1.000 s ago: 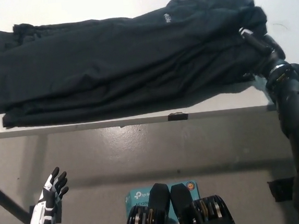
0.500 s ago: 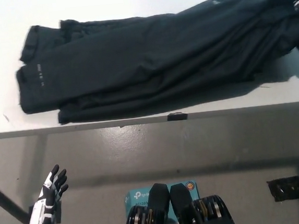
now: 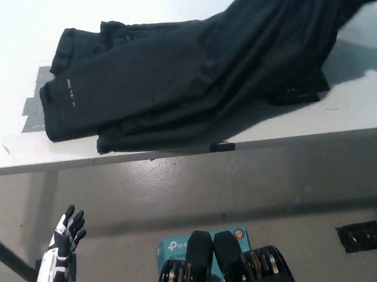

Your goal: The robot grabs the right edges of the black jacket on the table, and folds it in half

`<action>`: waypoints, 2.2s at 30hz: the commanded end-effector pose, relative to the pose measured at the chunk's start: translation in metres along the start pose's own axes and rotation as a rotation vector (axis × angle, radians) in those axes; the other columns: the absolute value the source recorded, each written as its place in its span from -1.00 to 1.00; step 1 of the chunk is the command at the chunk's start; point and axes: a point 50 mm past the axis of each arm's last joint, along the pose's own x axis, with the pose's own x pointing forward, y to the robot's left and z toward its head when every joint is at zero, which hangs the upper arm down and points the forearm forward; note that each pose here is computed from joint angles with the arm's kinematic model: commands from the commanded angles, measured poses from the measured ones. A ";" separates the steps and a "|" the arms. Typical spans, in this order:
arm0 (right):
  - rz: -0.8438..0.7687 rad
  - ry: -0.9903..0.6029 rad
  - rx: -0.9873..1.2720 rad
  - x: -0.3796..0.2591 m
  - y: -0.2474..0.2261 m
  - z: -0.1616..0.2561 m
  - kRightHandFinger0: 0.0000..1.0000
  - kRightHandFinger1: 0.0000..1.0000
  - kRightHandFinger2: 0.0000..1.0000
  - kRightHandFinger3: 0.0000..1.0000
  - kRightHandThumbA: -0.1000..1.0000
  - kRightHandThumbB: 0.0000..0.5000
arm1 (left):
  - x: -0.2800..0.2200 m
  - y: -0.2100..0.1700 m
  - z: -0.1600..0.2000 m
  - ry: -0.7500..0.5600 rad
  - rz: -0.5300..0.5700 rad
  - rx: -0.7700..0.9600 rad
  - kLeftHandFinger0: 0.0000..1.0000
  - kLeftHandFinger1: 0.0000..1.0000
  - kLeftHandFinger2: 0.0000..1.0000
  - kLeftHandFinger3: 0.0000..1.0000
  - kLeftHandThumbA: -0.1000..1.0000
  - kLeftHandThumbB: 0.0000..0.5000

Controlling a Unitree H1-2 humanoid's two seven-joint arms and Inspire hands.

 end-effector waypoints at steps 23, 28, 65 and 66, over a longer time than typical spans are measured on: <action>0.939 -0.036 -0.955 -0.034 0.312 -0.044 -1.00 -0.14 0.52 0.61 -1.00 -0.34 | 0.011 -0.004 0.015 -0.068 -0.037 0.026 1.00 1.00 1.00 1.00 1.00 -0.38; 0.999 -0.008 -1.016 -0.046 0.323 -0.080 -1.00 -0.26 0.40 0.61 -1.00 -0.26 | 0.012 -0.006 0.015 -0.078 -0.055 0.037 1.00 1.00 1.00 1.00 1.00 -0.44; 1.033 0.143 -1.065 -0.030 0.324 -0.016 1.00 1.00 1.00 1.00 1.00 0.76 | 0.036 -0.023 0.031 -0.119 -0.151 0.079 1.00 1.00 1.00 1.00 1.00 -0.48; 1.047 0.111 -1.081 -0.032 0.332 -0.001 1.00 1.00 1.00 1.00 1.00 0.76 | 0.036 -0.024 0.032 -0.105 -0.161 0.065 1.00 1.00 1.00 1.00 1.00 -0.46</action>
